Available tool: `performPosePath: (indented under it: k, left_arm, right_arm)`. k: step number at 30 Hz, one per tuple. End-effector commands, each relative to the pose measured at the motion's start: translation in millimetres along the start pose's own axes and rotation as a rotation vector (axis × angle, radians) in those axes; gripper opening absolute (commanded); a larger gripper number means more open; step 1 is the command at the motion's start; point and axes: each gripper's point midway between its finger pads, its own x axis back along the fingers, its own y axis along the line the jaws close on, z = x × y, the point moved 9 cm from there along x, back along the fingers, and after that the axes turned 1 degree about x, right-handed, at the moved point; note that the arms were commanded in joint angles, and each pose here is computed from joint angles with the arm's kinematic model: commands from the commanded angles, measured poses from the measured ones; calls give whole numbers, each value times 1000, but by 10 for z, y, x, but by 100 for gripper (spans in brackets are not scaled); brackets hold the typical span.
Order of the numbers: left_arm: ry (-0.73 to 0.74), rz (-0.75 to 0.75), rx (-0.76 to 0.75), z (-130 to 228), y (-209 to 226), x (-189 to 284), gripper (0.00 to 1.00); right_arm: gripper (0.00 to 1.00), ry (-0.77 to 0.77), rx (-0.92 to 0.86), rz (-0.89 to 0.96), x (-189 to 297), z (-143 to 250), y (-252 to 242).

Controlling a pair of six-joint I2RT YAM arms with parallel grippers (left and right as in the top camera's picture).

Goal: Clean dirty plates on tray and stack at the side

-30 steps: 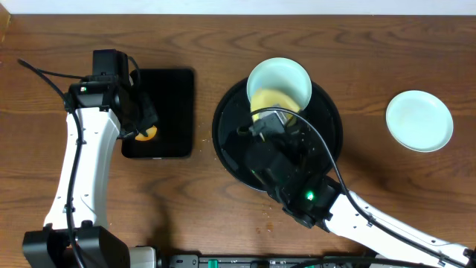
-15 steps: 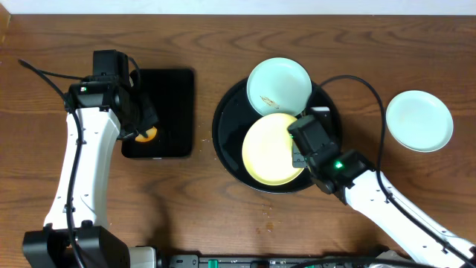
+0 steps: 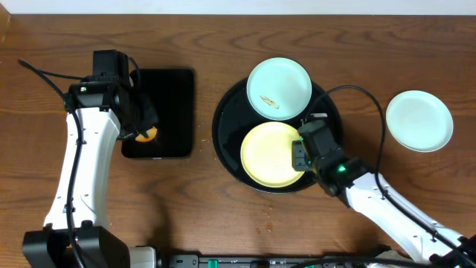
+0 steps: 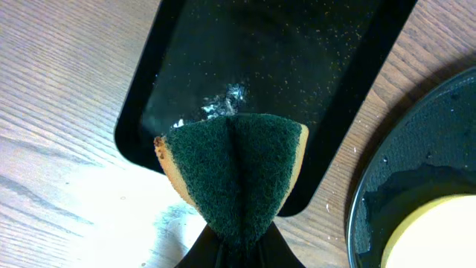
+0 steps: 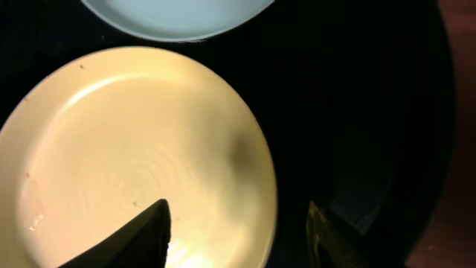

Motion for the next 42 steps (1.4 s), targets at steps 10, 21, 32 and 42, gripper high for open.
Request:
performPosePath:
  k: [10,21,32,42]
  left_arm:
    - [-80,55,-190,-6,-341,-24,7]
    - [-137,2,-226,-300,-446,-477,8]
    - [19,-125,-225,-314,-364,-1279,62]
    - [-6,-116,-186,-396,-331,-1380,72]
  right_arm:
    - [42,169,95,-287,-221,47,-233]
    - [35,235,132,-272,-532,170,-252]
    - [34,232,131,-272,-526,165,-251]
    - [34,237,131,-271,-525,173,-253]
